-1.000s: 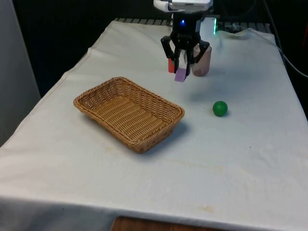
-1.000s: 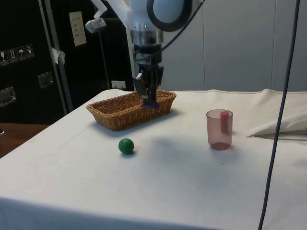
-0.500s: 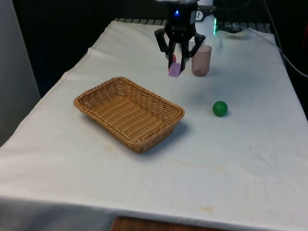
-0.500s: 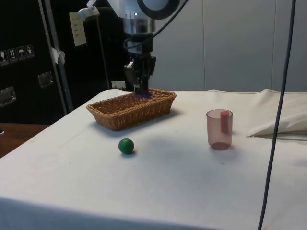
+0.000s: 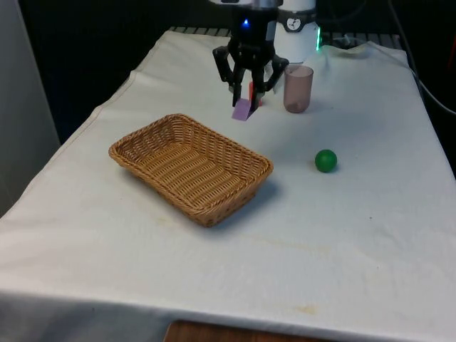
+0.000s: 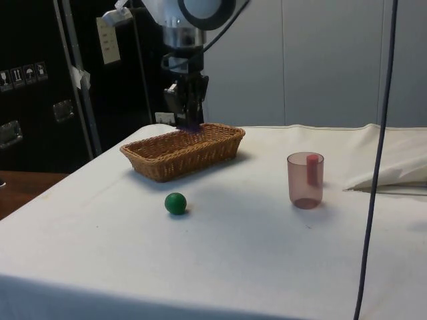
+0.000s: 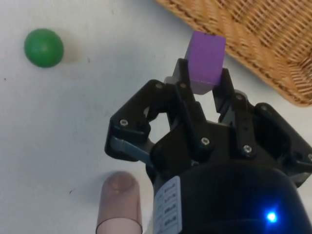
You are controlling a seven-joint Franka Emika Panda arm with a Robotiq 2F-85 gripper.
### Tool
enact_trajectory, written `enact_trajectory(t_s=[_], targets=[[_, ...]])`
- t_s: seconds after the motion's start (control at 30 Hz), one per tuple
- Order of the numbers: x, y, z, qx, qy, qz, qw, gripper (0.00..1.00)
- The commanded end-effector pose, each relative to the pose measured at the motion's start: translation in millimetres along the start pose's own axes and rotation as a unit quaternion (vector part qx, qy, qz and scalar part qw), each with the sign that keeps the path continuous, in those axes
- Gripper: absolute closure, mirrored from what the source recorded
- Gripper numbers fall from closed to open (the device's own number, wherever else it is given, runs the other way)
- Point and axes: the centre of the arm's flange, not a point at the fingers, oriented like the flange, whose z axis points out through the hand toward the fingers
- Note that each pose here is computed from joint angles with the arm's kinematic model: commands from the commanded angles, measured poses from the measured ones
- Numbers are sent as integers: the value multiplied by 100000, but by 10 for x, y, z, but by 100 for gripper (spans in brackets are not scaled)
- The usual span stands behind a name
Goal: Pick up the triangular block and place it into the basket.
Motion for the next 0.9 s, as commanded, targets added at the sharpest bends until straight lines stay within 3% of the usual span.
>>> enact_trajectory(t_s=[0.0,0.23,0.57,0.6,0.87], targets=[[23,12,1,-101,125,66,100000,67],[250,125,-36,-522,487,451,99996,67],[425,227,-5,-1833,1307,1113,99968,67],[456,239,26,-1329,964,1135,99980,67],[595,375,202,-2493,946,1778,99949,67]])
